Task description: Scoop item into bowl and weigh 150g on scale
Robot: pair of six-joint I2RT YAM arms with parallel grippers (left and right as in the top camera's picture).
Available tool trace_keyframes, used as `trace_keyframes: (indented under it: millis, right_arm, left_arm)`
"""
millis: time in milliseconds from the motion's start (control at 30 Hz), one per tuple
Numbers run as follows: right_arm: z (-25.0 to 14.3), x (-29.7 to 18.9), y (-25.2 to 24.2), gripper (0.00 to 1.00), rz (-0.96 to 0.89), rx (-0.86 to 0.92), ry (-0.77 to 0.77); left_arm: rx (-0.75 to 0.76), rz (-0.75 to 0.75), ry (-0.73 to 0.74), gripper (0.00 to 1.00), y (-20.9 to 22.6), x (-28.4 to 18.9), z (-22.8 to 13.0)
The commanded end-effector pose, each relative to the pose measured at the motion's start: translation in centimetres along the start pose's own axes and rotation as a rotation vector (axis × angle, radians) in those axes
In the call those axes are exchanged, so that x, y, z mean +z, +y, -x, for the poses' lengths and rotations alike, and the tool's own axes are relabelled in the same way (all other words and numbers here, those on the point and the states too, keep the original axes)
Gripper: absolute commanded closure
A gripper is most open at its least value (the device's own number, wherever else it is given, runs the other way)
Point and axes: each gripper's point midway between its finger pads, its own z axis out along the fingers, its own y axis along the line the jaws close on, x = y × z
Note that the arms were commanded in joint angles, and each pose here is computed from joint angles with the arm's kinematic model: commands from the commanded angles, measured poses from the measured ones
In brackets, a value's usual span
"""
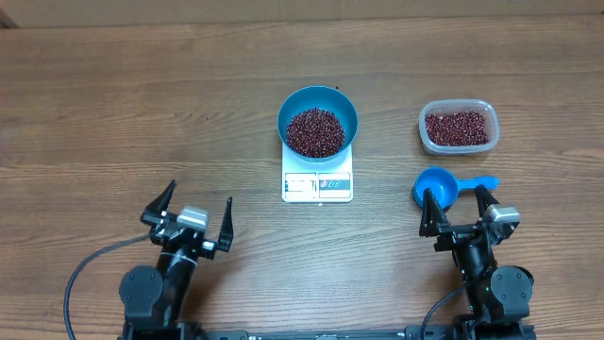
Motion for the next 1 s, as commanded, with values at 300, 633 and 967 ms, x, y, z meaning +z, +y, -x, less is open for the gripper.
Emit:
trace_keyframes:
  millis: [300,633,967]
  right_arm:
    - [-0.2,0.0,-0.1,0.0,-0.003,0.004,-0.005]
    - [-0.2,0.0,-0.1,0.0,-0.003,0.004,-0.005]
    - [-0.2,0.0,-0.1,0.0,-0.003,0.004,-0.005]
  left_arm:
    - [0.126,0.027,-0.035,0.0,-0.4,-0.2,-3.0]
    - [0.111,0.028,-0.009,0.0,-0.3,-0.2,-3.7]
    - [0.101,0.025,-0.011,0.0,-0.4,-0.2,-3.6]
